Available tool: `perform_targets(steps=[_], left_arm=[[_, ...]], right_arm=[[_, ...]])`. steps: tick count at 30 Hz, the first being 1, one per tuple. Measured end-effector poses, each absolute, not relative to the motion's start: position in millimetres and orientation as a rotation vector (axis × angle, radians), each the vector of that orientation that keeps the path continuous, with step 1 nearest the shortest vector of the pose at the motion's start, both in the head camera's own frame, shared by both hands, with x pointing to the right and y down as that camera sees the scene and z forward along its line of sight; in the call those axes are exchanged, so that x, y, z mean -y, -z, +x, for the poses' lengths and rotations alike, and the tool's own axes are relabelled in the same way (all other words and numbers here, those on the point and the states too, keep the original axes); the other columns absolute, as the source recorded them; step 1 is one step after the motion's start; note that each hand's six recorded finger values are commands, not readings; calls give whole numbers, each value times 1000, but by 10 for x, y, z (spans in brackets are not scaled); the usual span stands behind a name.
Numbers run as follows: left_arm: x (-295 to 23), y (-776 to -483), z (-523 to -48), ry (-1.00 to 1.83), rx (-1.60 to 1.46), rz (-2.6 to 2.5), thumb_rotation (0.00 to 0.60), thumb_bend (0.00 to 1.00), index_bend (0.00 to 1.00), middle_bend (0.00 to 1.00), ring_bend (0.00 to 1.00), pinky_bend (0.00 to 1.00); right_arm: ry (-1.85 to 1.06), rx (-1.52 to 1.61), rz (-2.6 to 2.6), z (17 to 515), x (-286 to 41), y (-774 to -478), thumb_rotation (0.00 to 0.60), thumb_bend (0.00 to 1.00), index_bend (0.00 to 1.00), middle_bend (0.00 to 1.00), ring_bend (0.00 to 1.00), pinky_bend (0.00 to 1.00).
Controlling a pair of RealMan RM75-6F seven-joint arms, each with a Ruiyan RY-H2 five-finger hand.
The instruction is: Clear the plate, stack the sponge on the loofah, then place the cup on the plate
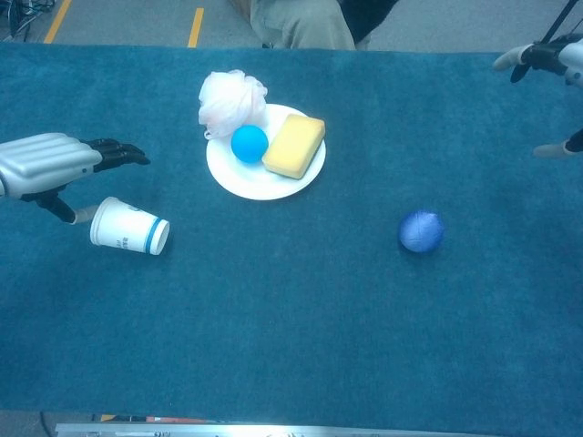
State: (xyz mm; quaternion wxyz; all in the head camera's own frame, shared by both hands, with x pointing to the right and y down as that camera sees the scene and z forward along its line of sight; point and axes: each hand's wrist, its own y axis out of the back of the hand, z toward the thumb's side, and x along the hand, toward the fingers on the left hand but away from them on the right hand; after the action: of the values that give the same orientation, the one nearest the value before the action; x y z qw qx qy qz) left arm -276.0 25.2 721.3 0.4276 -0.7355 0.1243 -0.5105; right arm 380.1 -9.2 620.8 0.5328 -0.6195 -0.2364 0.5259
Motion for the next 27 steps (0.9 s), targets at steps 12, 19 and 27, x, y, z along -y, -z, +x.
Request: perform_targets(steps=[12,19,27], left_arm=[[-119,-7092,-2861,1359,-314,-1685,600,406,0,0,0,137],[16,-6875,-2767,1325,-422,-1679,600,406,0,0,0,137],[154,-6737,-2543,1194,-532,-1729,600,407,0,0,0,137]], right_arm=[[-1255,578,-1478,3833,92,-6185,600,0,192,315,244,403],[-1252,584,-1478,3832,86,-6175,600,0,192,315,244,403],[-1228,577,-1483,3770,52,-6134,600,0,192,315,244,403]])
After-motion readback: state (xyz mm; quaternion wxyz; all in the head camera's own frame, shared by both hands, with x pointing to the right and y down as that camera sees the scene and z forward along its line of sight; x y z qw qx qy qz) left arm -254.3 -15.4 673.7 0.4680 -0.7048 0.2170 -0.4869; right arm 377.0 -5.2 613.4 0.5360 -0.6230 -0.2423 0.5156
